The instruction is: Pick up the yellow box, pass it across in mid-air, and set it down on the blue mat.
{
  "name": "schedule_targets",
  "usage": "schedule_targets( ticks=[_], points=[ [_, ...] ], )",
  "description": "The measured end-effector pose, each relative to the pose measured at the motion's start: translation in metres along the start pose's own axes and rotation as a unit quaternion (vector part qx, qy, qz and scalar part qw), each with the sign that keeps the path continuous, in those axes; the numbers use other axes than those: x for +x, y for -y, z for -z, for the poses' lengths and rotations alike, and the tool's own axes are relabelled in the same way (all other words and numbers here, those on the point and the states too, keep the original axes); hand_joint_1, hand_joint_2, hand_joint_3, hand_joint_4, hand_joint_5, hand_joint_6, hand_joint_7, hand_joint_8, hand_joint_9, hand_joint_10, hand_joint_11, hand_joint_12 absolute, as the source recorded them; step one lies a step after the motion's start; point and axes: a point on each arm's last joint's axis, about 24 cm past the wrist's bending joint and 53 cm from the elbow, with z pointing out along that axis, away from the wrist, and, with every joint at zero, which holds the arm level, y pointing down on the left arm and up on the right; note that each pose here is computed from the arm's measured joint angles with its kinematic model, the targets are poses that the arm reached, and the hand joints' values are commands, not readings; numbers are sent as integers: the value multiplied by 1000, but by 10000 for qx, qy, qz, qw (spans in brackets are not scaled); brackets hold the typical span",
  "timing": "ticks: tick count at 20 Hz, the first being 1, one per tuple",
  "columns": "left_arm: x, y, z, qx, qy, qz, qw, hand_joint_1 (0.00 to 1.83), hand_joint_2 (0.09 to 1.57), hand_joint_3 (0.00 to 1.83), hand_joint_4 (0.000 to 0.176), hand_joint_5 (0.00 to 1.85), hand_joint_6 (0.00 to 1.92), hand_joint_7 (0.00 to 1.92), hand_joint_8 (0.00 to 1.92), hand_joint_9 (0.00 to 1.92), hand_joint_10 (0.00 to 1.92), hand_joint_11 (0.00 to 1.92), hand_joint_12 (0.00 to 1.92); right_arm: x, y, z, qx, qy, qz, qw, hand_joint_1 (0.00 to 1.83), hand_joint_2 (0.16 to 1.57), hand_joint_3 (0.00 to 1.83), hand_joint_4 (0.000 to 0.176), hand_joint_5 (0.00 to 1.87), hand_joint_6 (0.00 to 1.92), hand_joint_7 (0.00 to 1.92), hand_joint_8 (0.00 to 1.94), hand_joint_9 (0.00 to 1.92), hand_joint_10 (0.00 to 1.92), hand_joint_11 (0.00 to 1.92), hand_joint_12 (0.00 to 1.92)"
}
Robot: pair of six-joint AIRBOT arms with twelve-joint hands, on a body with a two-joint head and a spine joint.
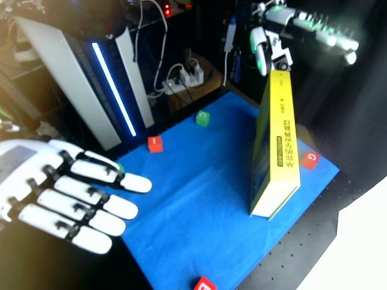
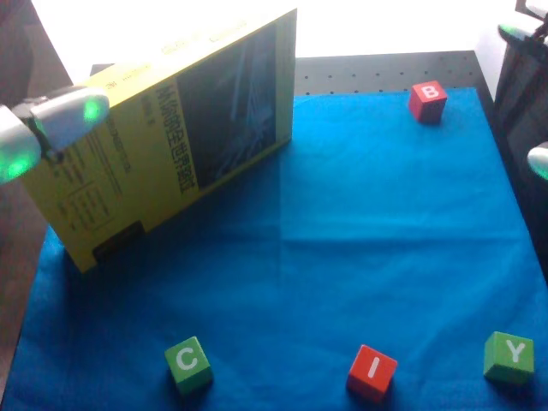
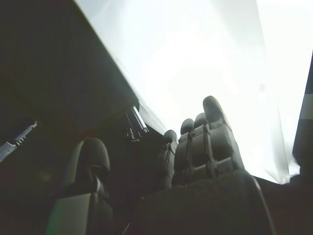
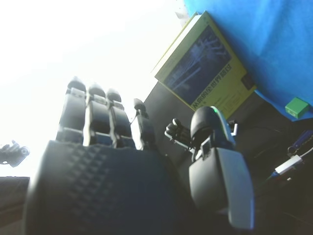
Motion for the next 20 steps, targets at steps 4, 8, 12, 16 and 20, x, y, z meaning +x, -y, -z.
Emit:
schedule_targets(
  ticks=[4, 8, 12, 16, 20],
  points=[
    [12, -3, -1, -67, -82, 104, 9999, 407, 1139, 0, 119, 0, 0, 0, 0, 0, 0, 0, 40, 3, 1, -1, 7, -33, -10, 10000, 174, 1326, 4, 0, 0, 0, 0, 0, 0, 0, 18, 9],
    [42, -27, -2, -476, -404, 261, 9977, 640, 1138, 0, 107, 0, 0, 0, 0, 0, 0, 0, 0, 11, 1, -2, 20, -159, -29, 9999, 143, 1288, 0, 23, 0, 0, 0, 0, 0, 0, 0, 0],
    [59, -48, -1, -834, -614, 493, 9934, 733, 1136, 1, 0, 189, 38, 637, 71, 559, 608, 259, 1544, 17, 3, -2, 46, -250, -37, 9997, 209, 1280, 0, 70, 0, 0, 0, 0, 0, 0, 0, 0],
    [60, -45, -1, -790, -573, 579, 9935, 1178, 1167, 0, 0, 1210, 1914, 1409, 1916, 1554, 1919, 1632, 1920, 20, 1, -3, 29, -268, -61, 9996, 272, 1304, 2, 72, 0, 0, 0, 0, 0, 0, 0, 0],
    [59, -43, 0, -762, -515, 575, 9941, 1249, 1222, 12, 0, 1197, 1921, 1409, 1921, 1549, 1921, 1633, 1921, 20, 1, -3, 28, -272, -65, 9996, 281, 1313, 2, 78, 0, 0, 0, 0, 0, 0, 0, 0]
  ],
)
